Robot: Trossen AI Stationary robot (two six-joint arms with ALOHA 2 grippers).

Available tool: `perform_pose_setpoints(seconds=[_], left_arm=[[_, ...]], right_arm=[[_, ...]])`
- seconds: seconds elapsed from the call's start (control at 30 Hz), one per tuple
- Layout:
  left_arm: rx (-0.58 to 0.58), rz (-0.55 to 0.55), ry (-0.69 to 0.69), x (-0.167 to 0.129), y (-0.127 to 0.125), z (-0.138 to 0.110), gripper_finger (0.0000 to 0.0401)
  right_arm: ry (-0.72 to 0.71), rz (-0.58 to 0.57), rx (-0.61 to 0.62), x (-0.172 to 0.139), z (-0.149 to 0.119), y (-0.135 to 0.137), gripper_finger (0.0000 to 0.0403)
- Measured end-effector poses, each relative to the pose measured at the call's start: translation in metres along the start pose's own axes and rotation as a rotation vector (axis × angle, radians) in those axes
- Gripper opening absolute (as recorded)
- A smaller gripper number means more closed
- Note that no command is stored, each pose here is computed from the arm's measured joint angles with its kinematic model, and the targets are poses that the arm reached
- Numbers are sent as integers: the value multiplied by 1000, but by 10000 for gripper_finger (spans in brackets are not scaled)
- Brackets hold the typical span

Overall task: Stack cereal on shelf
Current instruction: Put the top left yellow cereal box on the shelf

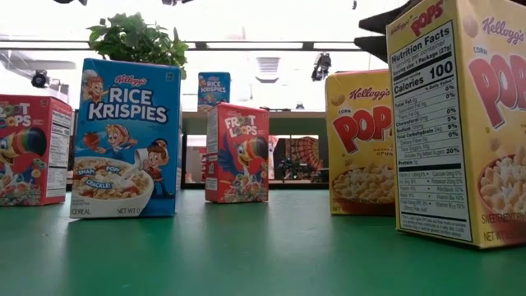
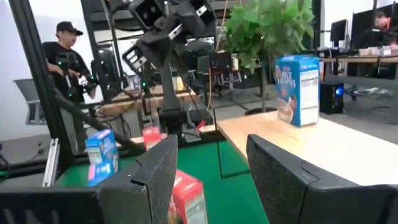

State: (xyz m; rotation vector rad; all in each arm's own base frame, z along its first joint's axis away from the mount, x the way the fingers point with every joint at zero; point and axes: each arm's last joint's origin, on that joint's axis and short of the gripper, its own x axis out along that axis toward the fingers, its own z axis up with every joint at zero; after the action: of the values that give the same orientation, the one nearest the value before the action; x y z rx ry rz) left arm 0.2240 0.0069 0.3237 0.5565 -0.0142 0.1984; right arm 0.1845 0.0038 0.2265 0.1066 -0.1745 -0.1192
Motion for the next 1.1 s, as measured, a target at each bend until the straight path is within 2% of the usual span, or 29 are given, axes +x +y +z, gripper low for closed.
perform_pose_setpoints(seconds=[0.07, 0.43, 0.53, 0.73, 0.9, 1.1], left_arm=[[1, -3, 5, 0, 0, 0, 215], [-18, -4, 7, -1, 0, 0, 215], [-60, 4, 1, -3, 1, 1, 215], [-202, 111, 45, -14, 8, 1, 215], [-262, 84, 41, -22, 3, 0, 215], [-275, 30, 30, -27, -9, 1, 215]], right_arm=[[8, -1, 0, 7, 3, 2, 183], [300, -38, 25, 42, 12, 9, 183], [342, -45, 26, 50, 19, 11, 183], [451, -37, 17, 63, 27, 15, 183], [513, -34, 1, 73, 36, 18, 183], [549, -33, -20, 81, 41, 21, 183]])
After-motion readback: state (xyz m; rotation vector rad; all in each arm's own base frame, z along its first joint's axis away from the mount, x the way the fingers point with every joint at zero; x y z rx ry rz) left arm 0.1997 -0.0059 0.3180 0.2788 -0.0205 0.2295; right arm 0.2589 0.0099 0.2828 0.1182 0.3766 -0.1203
